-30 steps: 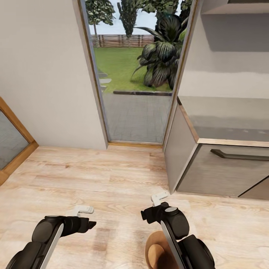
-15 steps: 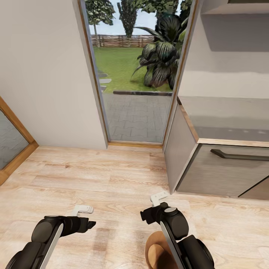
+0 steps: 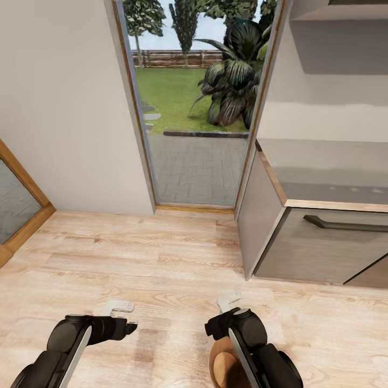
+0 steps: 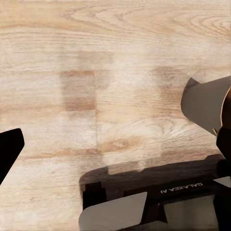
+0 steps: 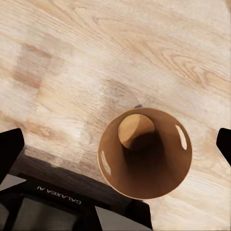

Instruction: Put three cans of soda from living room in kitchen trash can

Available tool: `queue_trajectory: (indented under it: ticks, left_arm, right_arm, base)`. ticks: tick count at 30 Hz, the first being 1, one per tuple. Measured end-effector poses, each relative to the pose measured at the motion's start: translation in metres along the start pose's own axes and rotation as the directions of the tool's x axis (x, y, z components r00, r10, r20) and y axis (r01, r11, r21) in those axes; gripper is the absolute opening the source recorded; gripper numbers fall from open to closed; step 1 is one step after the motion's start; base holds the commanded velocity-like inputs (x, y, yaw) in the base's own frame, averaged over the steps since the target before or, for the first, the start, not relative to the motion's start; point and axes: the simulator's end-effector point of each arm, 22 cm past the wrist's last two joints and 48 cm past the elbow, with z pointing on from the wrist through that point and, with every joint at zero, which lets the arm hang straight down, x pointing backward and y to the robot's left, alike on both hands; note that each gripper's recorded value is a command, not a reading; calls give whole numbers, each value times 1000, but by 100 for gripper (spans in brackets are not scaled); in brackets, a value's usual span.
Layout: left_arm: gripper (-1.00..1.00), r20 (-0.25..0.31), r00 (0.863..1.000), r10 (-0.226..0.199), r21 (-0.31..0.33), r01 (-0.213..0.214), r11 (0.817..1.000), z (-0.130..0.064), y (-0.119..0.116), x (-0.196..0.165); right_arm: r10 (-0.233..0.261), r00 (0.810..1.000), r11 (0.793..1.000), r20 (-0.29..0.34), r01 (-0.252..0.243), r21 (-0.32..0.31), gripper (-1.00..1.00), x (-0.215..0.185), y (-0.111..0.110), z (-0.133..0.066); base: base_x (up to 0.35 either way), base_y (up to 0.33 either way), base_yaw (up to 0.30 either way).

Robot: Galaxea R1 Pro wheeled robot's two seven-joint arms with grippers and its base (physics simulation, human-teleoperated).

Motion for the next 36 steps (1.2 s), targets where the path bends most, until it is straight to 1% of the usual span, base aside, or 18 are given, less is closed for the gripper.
queue_trajectory:
  ticks: [2,3,6,7,9,11,12,13,14,15,16,18,20,25,29,31,32,36]
  left_arm:
    - [100,-24,1000,-8,0,8,1000,8,2,11]
    - [100,-53,998,-16,-2,16,1000,16,5,24]
    - [100,-113,993,-37,-3,37,999,31,10,51]
    - [100,-155,987,-50,-7,49,999,41,14,71]
    - [100,-197,978,-64,-9,63,998,50,17,93]
    - [100,-235,969,-75,-12,74,997,59,20,115]
    - [100,-270,959,-85,-16,84,996,66,23,136]
    - [100,-289,953,-91,-17,90,996,69,23,148]
    - [100,-316,943,-99,-22,97,995,74,25,166]
    - [100,-329,939,-103,-23,101,995,76,26,175]
    - [100,-344,933,-108,-29,105,994,79,28,188]
    - [100,-354,928,-112,-35,107,994,81,30,197]
    - [100,-360,926,-114,-38,108,993,83,31,202]
    - [100,-365,924,-116,-41,109,993,84,30,208]
    - [100,-362,925,-116,-40,109,993,85,29,207]
    - [100,-358,927,-115,-39,109,993,86,29,203]
    - [100,-354,928,-114,-39,107,993,87,29,200]
    - [100,-347,931,-113,-39,106,994,89,28,196]
  right_arm:
    - [-1,1000,1000,-27,1,-1,100,10,1,6]
    - [-3,998,1000,-62,2,-3,100,22,2,13]
    - [-7,992,1000,-124,6,-8,100,45,4,25]
    - [-9,987,1000,-160,8,-11,100,59,6,31]
    - [-9,980,1000,-196,7,-15,100,73,7,37]
    - [4,973,1000,-229,-9,-22,100,86,8,42]
    - [39,968,998,-248,-48,-31,100,95,6,46]
    - [66,964,996,-257,-78,-37,100,100,5,48]
    - [126,952,989,-278,-144,-45,100,110,1,52]
    - [160,944,982,-290,-181,-49,100,115,-1,54]
    - [218,926,968,-308,-245,-50,100,124,-5,58]
    - [268,911,954,-313,-297,-49,100,130,-9,61]
    - [301,903,943,-308,-330,-46,100,133,-13,64]
    - [345,894,929,-286,-370,-34,100,136,-23,69]
    - [360,891,927,-277,-374,2,100,143,-45,71]
    - [369,888,926,-273,-376,29,100,149,-63,70]
    - [386,882,920,-269,-389,47,100,153,-74,70]
    - [442,862,896,-249,-437,79,100,158,-98,68]
  base:
    - [0,0,0]
    - [0,0,0]
    - [0,0,0]
    - [0,0,0]
    - [0,0,0]
    - [0,0,0]
    - [0,0,0]
    - [0,0,0]
    - [0,0,0]
    - [0,0,0]
    - [0,0,0]
    - [0,0,0]
    - [0,0,0]
    - [0,0,0]
    - [0,0,0]
    - [0,0,0]
    - [0,0,0]
    - [0,0,0]
